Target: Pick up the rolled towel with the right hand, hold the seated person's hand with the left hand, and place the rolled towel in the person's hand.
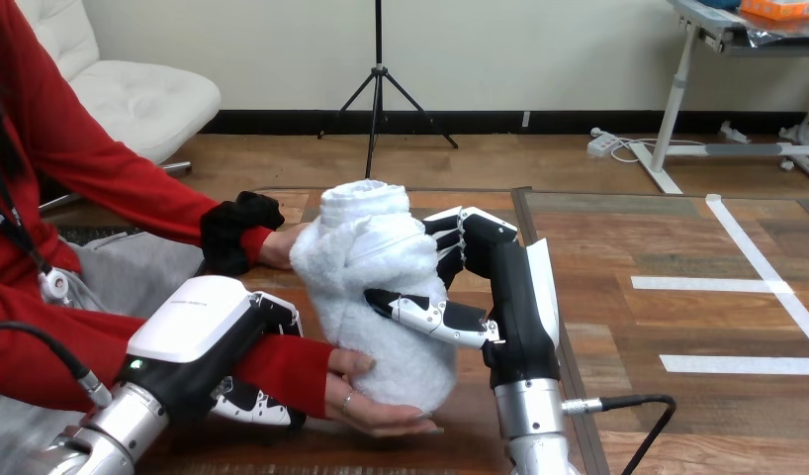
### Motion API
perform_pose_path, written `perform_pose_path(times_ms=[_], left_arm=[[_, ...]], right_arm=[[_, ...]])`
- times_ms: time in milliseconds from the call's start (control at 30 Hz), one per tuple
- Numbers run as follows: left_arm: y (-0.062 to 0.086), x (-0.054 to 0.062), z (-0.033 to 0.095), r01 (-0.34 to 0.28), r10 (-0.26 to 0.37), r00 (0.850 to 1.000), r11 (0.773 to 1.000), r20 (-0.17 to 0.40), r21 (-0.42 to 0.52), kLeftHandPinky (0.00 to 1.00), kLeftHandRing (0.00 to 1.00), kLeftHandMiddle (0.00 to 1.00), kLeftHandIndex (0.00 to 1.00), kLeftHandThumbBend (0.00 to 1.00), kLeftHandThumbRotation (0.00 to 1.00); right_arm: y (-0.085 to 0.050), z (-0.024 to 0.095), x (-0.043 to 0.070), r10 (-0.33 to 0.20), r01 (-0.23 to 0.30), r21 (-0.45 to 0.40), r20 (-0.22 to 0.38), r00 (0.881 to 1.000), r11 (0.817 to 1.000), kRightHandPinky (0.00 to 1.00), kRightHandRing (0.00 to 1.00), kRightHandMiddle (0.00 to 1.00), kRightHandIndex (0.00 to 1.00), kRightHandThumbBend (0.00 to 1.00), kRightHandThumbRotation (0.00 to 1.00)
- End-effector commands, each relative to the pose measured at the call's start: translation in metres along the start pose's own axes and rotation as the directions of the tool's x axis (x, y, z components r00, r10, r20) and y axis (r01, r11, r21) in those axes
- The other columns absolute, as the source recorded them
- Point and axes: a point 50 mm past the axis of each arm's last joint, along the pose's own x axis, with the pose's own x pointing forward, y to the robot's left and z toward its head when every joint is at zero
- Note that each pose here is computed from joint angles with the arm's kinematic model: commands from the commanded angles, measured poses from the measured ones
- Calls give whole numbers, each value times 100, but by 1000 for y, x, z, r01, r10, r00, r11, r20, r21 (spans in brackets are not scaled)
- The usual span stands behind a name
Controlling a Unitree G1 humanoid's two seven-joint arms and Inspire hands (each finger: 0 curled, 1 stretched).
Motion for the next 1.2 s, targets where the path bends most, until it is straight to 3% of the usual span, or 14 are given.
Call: perform_pose_path(times_ms=[0,700,1167], left_arm=[[41,39,23,-177,174,974,984,146,4,31,34,38,39,80,14],[42,45,23,-175,173,974,985,143,0,30,33,38,38,81,12],[41,46,23,-179,176,972,984,152,6,29,33,37,38,80,13]], right_arm=[[2,25,15,-43,32,78,149,988,996,21,26,41,43,80,0],[3,50,2,-59,20,175,223,973,984,22,27,42,44,82,0],[-4,51,3,-58,24,168,201,978,986,22,27,41,44,82,0]])
